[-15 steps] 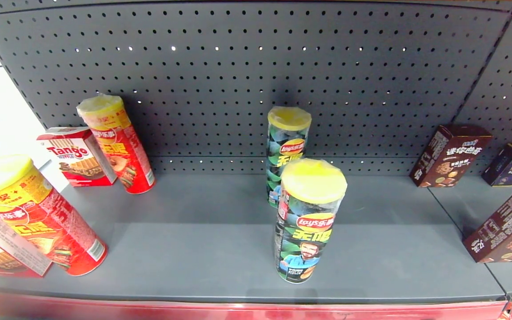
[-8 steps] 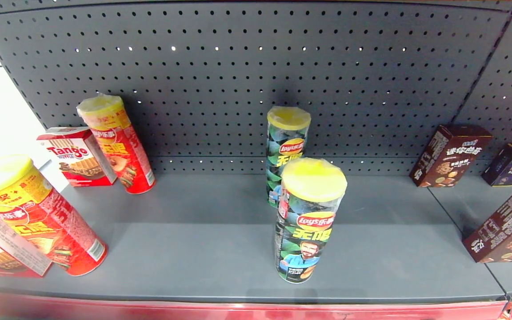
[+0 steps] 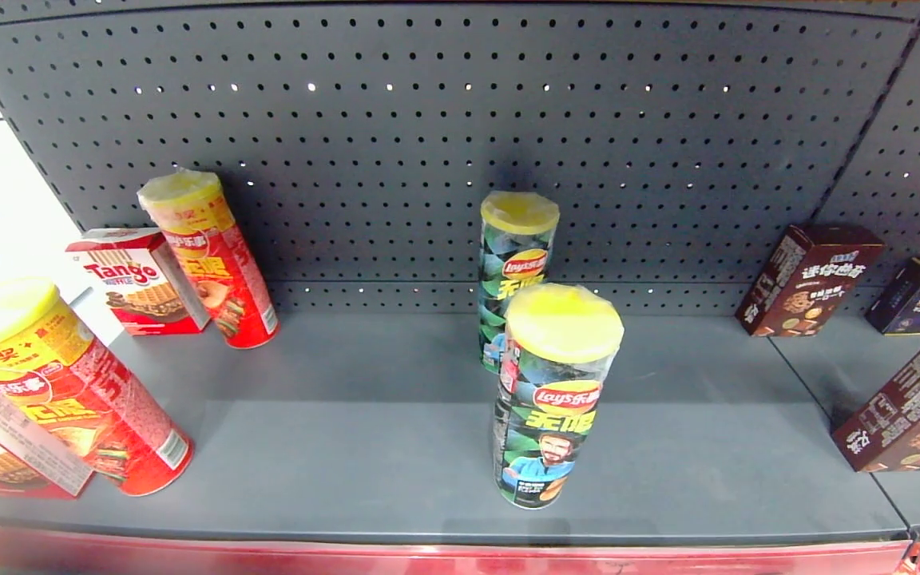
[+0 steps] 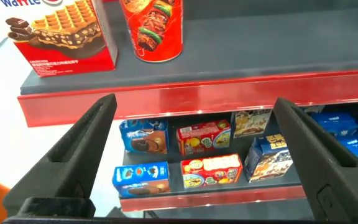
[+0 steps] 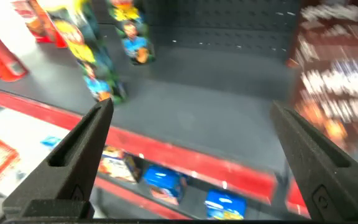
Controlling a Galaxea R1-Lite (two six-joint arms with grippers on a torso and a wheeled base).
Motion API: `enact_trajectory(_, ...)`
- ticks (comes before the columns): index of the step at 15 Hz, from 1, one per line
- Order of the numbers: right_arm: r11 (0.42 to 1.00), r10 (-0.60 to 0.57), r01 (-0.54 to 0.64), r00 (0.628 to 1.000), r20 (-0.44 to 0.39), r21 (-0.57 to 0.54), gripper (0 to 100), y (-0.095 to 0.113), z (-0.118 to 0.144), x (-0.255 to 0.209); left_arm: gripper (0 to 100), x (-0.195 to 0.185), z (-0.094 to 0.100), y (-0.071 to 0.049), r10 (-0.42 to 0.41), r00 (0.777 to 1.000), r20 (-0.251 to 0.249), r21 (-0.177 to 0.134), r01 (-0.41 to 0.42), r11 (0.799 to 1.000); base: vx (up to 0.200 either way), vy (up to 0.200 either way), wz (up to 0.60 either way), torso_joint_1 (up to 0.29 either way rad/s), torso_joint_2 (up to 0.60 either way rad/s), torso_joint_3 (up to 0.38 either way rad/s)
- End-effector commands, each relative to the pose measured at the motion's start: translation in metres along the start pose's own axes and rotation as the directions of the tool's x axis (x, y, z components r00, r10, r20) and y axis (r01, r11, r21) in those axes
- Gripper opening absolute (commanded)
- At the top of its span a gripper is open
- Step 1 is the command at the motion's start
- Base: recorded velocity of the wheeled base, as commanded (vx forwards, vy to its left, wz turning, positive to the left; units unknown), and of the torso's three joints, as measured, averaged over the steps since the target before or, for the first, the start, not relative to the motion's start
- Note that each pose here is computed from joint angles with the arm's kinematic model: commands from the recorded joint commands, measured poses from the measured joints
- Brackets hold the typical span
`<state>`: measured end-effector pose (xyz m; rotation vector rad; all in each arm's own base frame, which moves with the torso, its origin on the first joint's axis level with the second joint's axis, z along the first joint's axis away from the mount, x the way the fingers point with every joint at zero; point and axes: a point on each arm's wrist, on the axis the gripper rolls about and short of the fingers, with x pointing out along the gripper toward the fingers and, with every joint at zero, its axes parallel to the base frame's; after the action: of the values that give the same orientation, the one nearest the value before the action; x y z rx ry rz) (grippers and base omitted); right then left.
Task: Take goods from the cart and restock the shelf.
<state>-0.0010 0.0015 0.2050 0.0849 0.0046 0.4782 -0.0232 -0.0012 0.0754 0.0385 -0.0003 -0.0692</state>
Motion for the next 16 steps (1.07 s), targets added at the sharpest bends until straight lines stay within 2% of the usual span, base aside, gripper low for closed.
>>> enact_trajectory(1, 0.982, 0.185, -0.190, 0.959, -0.217, -0.004, 100, 0.008, 0.024, 0.065, 100, 0.000, 0.000, 0.000, 0.002, 1.000, -0.002, 0.000, -0.002, 1.000, 0.000, 0.000, 0.00, 0.000, 0.00, 0.000)
enact_trajectory(3, 0.974, 0.207, -0.224, 0.931, -0.301, -0.024, 100, 0.010, 0.012, 0.079, 100, 0.000, 0.000, 0.000, 0.002, 1.000, -0.004, 0.000, -0.002, 1.000, 0.000, 0.000, 0.00, 0.000, 0.00, 0.000)
enact_trajectory(5, 0.974, 0.201, -0.226, 0.915, -0.350, -0.032, 100, 0.010, 0.003, 0.088, 100, 0.000, 0.000, 0.000, 0.002, 1.000, -0.002, 0.000, -0.002, 1.000, 0.000, 0.000, 0.00, 0.000, 0.00, 0.000)
enact_trajectory(7, 0.973, 0.198, -0.229, 0.888, -0.415, -0.026, 100, 0.010, -0.017, 0.096, 100, 0.000, 0.000, 0.000, -0.002, 1.000, -0.003, -0.002, 0.002, 1.000, 0.000, 0.000, 0.00, 0.000, 0.00, 0.000)
enact_trajectory(16, 0.957, 0.220, -0.285, 0.828, -0.516, -0.050, 100, 0.018, -0.026, 0.127, 100, 0.000, 0.000, 0.000, -0.001, 1.000, -0.002, 0.000, 0.001, 1.000, 0.000, 0.000, 0.00, 0.000, 0.00, 0.000)
